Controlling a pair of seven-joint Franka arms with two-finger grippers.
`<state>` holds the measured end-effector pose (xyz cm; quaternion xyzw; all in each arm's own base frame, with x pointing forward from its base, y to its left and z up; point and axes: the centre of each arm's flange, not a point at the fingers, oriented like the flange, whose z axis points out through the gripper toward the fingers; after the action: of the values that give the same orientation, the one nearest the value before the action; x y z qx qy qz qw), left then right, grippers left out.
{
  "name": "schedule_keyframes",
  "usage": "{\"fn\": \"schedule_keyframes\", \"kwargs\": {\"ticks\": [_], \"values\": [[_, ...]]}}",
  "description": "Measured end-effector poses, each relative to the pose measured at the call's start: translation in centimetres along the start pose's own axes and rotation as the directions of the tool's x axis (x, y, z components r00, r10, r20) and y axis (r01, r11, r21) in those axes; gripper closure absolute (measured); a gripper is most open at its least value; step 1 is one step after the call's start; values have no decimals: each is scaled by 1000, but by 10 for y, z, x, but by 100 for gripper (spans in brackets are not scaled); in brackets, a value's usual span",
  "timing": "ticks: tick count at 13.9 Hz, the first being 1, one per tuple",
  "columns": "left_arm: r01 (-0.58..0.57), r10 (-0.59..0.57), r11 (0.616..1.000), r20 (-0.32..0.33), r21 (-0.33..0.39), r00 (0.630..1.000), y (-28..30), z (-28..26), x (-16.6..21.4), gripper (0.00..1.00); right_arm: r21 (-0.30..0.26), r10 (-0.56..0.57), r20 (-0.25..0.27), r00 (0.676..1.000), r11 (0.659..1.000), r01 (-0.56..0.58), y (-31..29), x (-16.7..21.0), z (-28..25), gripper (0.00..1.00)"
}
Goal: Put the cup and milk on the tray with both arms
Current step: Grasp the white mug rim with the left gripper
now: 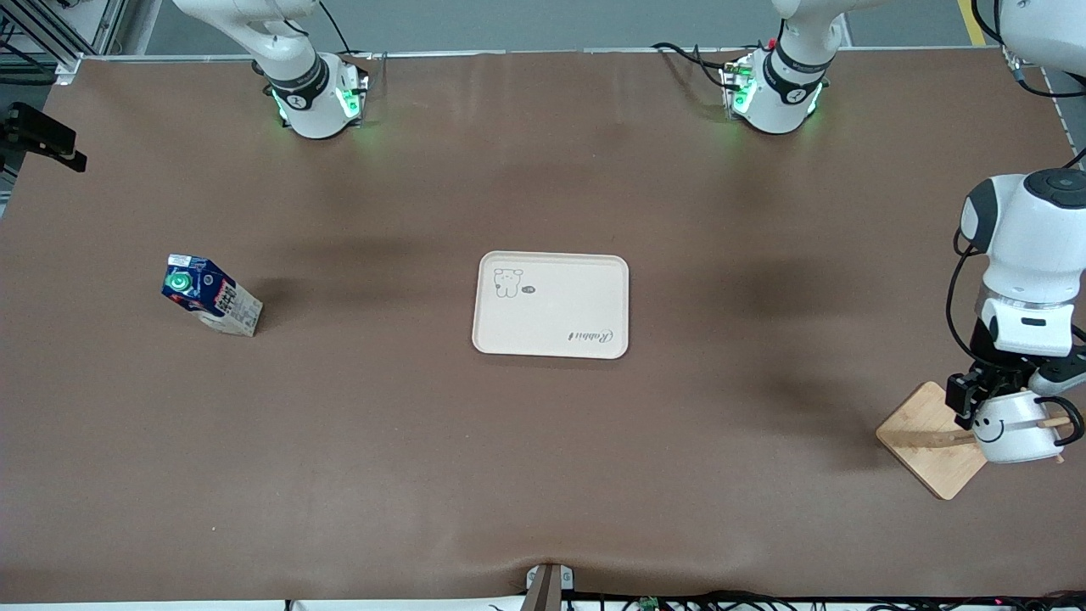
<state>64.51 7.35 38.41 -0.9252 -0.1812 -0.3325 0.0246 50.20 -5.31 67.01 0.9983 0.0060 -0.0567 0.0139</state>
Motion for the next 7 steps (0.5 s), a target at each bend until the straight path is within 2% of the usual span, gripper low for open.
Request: {"fn": "schedule_keyframes", "kwargs": {"ticks": [1, 2, 3, 4, 7], "values": [[0, 0, 1000, -1, 1, 1000, 0, 1, 1, 40, 0, 0, 0, 1000, 1000, 0, 0, 0, 0, 0], [0, 0, 1000, 0, 0, 1000, 0, 2, 1, 40, 0, 0, 0, 1000, 1000, 0, 0, 0, 0, 0], [-1, 1, 1000, 0, 0, 1000, 0, 3, 1, 48, 0, 0, 1, 1000, 1000, 0, 0, 1, 1, 0], [-1, 1, 1000, 1, -1, 1000, 1, 3, 1, 61, 0, 0, 2, 1000, 1000, 0, 0, 1, 1, 0], [-11, 11, 1000, -2, -12, 1000, 9, 2, 0, 90, 0, 1, 5, 1000, 1000, -1, 0, 3, 3, 0]]}}
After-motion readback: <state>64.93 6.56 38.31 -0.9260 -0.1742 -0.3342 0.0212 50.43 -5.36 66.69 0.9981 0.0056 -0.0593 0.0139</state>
